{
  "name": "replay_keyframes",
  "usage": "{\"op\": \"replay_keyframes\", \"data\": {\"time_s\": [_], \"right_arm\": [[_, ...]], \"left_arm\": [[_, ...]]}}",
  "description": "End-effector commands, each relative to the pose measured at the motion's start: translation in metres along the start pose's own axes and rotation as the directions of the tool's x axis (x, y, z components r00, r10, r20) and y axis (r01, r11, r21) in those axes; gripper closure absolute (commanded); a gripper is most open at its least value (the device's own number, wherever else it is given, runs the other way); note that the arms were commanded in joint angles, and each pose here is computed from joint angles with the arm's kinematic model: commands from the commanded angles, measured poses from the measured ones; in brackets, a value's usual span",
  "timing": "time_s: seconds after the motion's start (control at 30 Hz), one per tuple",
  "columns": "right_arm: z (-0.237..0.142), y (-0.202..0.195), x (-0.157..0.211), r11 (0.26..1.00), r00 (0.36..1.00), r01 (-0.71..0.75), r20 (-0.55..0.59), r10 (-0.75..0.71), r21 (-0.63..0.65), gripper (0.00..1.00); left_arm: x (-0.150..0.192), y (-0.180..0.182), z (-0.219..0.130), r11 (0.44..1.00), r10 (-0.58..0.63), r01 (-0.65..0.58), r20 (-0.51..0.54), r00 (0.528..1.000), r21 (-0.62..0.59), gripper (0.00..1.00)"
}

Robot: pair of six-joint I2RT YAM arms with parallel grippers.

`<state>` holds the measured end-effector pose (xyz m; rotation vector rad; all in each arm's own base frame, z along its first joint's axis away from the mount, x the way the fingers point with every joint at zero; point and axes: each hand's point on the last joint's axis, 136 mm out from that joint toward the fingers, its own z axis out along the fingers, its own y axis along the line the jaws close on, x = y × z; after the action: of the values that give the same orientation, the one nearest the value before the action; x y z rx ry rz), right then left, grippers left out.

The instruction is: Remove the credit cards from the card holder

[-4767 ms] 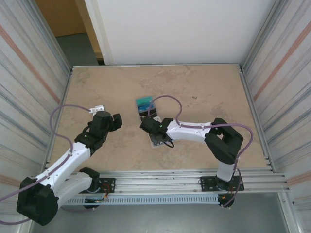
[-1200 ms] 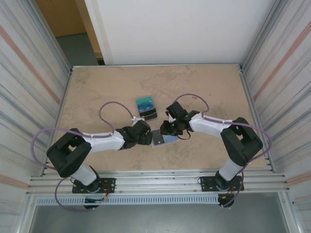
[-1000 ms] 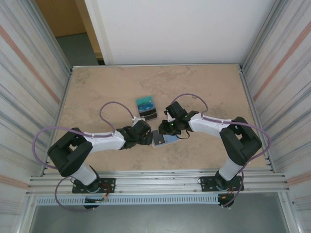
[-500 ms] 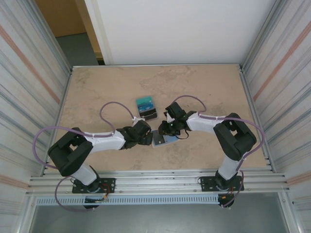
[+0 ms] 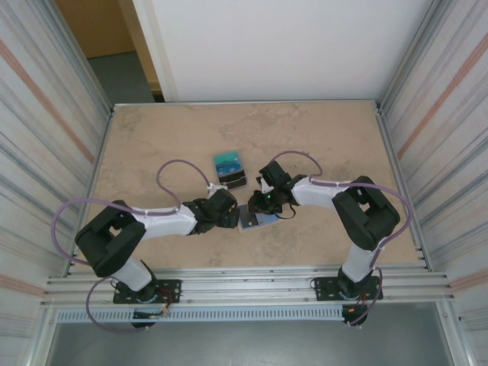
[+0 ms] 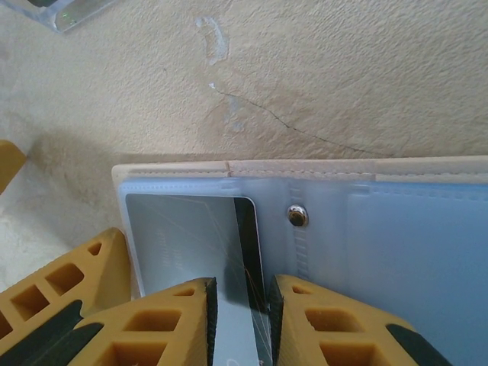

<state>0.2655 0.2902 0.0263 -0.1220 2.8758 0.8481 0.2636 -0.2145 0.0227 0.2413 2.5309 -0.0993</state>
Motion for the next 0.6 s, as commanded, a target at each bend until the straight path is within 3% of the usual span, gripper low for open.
{"op": "replay_keyframes", "data": {"time_s": [0.0,0.27,0.57], "right_arm": [[0.003,0.001,0.011,0.999,0.999,-0.021,-0.040,0.020,-0.030,0.74],[-0.004,0.020,0.015,0.980,0.998,-0.033,-0.057,0.022,-0.195,0.76],[-0.005,0.027,0.010,0.959,0.998,-0.047,-0.045,0.035,-0.279,0.79]], "left_arm": [[-0.003,0.002,-0.001,0.999,-0.002,0.002,-0.001,1.000,-0.033,0.01],[-0.001,0.009,-0.004,0.997,-0.010,0.009,-0.016,1.000,-0.075,0.01],[-0.001,0.011,-0.005,0.997,-0.011,0.009,-0.023,1.000,-0.083,0.01]]}}
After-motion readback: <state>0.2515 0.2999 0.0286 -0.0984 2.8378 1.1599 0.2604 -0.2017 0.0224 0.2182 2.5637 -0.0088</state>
